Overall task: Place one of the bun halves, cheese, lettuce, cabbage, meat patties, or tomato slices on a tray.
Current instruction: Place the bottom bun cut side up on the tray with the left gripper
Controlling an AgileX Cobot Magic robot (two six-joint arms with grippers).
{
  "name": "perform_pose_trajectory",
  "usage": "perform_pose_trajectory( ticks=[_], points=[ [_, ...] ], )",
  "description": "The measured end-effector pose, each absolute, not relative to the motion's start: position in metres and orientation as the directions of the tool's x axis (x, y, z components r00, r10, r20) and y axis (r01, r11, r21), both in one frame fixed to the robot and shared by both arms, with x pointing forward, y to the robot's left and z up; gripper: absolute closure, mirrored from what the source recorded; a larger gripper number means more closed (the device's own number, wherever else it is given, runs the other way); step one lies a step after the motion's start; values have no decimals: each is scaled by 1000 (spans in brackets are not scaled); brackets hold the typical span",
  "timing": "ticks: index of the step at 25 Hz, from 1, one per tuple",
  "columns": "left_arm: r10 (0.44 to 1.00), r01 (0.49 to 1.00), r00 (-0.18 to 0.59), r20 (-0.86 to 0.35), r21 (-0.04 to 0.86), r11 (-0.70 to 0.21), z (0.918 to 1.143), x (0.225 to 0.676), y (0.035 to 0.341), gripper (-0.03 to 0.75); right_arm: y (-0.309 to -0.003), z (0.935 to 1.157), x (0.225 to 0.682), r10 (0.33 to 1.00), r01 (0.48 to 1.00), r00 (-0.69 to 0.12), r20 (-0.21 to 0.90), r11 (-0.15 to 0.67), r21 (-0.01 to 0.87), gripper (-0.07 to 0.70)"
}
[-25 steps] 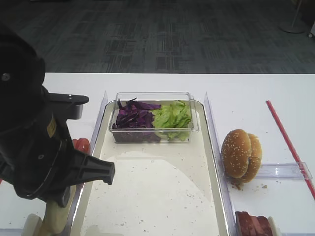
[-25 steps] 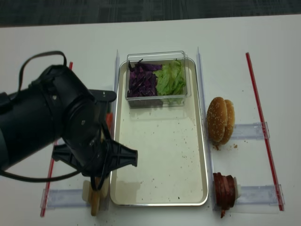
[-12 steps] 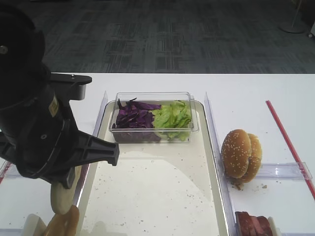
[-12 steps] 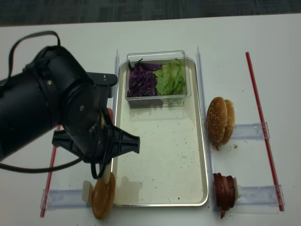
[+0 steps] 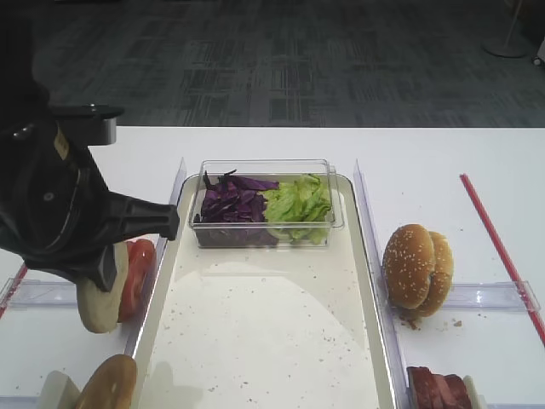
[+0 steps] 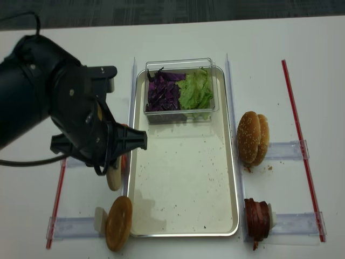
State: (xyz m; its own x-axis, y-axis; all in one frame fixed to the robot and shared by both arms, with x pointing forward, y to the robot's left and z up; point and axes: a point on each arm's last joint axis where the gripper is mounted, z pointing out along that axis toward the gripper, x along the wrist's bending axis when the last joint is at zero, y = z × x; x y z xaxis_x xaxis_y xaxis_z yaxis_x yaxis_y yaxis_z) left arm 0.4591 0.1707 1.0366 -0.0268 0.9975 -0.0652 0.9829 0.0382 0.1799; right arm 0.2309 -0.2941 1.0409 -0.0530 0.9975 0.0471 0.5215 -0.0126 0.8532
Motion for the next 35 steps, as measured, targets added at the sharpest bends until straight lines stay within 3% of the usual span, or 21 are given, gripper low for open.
perform_pose_trajectory(
  ticks=[9, 13, 21, 29, 32, 35],
  points=[
    [992, 977, 0, -126, 211, 26, 1038, 465, 171, 689, -294, 1041, 231, 997, 521, -53, 47, -13, 853, 204],
    [978, 976, 59, -200, 218, -14, 1039, 465, 163, 689, -294, 1041, 231, 997, 521, -53, 47, -13, 853, 204],
    [858, 966, 199, -474, 242, -90, 1048, 461, 136, 689, -294, 1041, 231, 997, 521, -53, 47, -13, 853, 204],
    [728, 947, 292, -620, 293, -130, 1059, 458, 121, 689, -294, 1041, 231, 997, 521, -53, 47, -13, 853, 204],
    [716, 947, 293, -633, 293, -129, 1057, 459, 118, 689, -294, 1041, 231, 997, 521, -53, 47, -13, 853, 204],
    [720, 959, 270, -639, 241, -146, 1041, 466, 112, 689, -294, 1041, 231, 997, 521, -53, 47, -13, 853, 204]
  ],
)
